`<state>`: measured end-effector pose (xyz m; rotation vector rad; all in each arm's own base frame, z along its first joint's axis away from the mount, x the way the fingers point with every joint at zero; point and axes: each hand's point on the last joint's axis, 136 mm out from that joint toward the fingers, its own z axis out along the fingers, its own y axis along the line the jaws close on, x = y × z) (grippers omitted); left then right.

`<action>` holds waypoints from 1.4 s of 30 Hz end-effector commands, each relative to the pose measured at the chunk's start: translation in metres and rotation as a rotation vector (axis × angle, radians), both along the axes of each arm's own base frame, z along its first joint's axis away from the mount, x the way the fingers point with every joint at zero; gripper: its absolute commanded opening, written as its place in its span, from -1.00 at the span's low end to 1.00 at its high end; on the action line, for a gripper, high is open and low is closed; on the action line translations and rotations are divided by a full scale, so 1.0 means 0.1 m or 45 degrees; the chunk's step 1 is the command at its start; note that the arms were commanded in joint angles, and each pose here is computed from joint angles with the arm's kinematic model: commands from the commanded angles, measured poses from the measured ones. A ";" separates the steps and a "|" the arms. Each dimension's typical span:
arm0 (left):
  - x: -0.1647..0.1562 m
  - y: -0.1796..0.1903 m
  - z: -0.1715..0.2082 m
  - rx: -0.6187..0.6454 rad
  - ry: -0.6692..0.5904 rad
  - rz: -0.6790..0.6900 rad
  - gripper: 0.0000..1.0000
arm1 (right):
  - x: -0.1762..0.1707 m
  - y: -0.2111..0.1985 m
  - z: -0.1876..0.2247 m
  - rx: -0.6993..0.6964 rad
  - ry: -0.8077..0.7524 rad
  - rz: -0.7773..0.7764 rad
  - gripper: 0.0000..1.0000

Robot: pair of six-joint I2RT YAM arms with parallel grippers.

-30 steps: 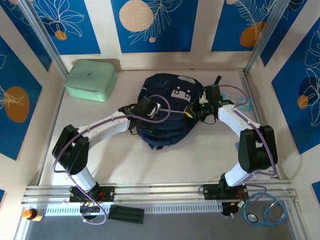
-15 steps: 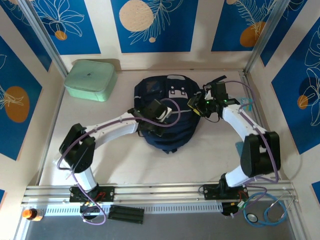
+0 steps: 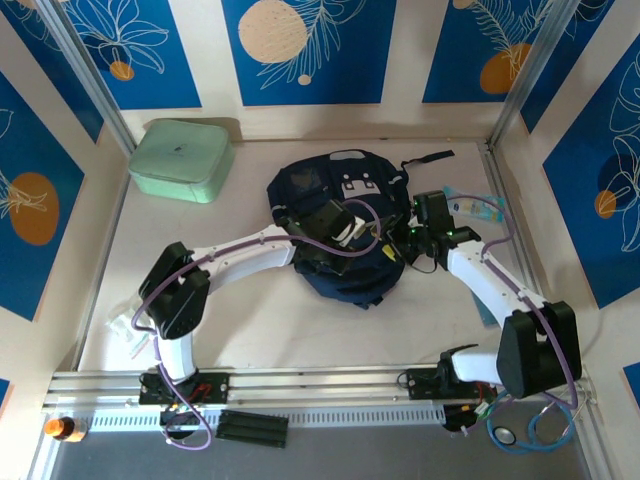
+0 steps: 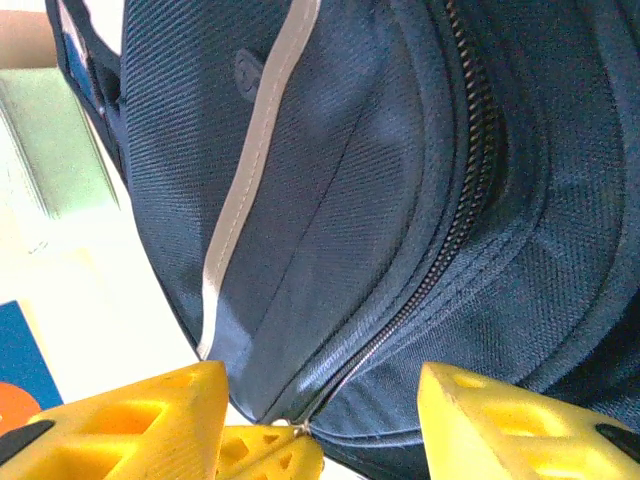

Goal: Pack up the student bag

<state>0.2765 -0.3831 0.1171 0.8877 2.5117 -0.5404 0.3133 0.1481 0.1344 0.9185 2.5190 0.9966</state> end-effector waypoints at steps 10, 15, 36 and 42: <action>0.01 -0.08 0.14 -0.045 -0.021 -0.004 -1.00 | 0.26 0.08 -0.14 -0.009 0.029 -0.006 -0.50; 0.03 0.13 0.17 0.026 -0.061 -0.029 -1.00 | 0.25 -0.09 -0.14 -0.086 0.014 -0.049 -0.77; -0.10 1.24 -0.22 0.332 0.045 -0.060 -1.00 | 0.36 -0.31 0.05 -0.139 -0.077 -0.073 -0.91; 0.32 1.46 -0.18 0.310 0.020 0.131 -1.00 | 0.43 -0.18 0.01 -0.119 -0.075 0.038 -0.90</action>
